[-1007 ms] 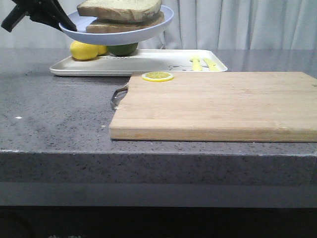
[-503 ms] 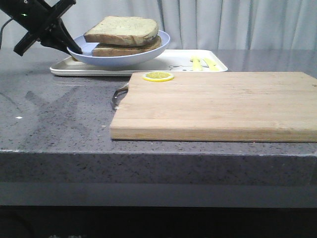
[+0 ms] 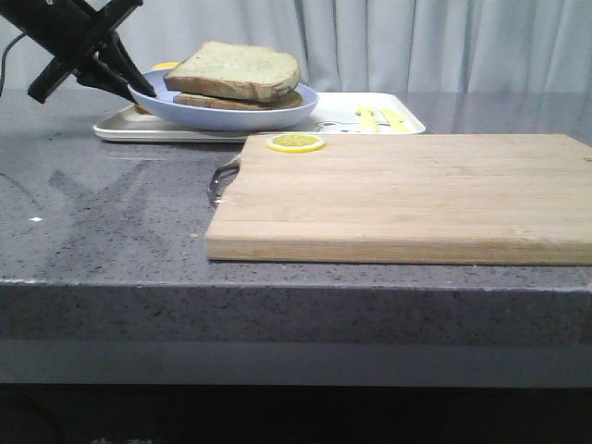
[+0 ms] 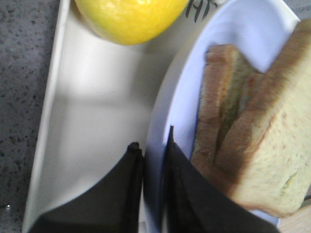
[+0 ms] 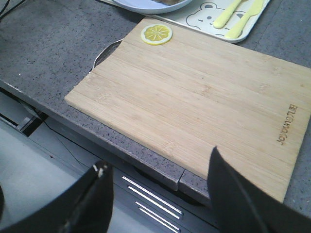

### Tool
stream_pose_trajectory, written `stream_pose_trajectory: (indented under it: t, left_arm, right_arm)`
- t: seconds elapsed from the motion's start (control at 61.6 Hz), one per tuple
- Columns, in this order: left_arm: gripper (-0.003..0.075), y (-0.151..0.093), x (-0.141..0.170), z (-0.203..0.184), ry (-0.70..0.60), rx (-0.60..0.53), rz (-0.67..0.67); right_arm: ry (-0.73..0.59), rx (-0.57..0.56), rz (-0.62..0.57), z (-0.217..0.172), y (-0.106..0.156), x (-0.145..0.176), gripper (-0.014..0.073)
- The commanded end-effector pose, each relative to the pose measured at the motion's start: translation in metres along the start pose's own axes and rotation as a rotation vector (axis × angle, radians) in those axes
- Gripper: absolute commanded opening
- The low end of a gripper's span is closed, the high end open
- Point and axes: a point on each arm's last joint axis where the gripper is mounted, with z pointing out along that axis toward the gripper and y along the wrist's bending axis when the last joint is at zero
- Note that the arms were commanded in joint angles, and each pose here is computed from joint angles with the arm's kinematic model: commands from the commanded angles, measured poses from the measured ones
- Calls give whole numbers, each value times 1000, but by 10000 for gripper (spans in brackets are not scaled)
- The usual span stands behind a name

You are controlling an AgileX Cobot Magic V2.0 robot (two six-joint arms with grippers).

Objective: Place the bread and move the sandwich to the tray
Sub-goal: 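Carry the plate with the left gripper and lower it onto the tray, then open the left gripper and raise it away from the plate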

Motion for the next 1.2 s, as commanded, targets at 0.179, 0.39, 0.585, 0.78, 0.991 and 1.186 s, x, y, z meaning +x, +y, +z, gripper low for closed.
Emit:
stream_pose_trajectory:
  t: [0.179, 0.39, 0.585, 0.78, 0.991, 1.186]
  left_arm:
    - [320, -41, -6, -35, -102, 114, 28]
    - [456, -40, -3, -38, -68, 110, 31]
    - [452, -35, -7, -64, -29, 104, 52]
    - [437, -54, -6, -98, -100, 87, 109]
    - [437, -99, 19, -150, -202, -58, 275]
    - [437, -138, 81, -213, -271, -209, 427]
  right_arm:
    - [-85, 7, 1, -4, 0, -11, 444]
    - [-85, 7, 1, -4, 0, -11, 444]
    - [-85, 7, 1, -4, 0, -11, 444]
    - [-86, 7, 1, -4, 0, -11, 444]
    - [-86, 7, 1, -4, 0, -11, 444]
    - [-86, 7, 1, -4, 0, -11, 444]
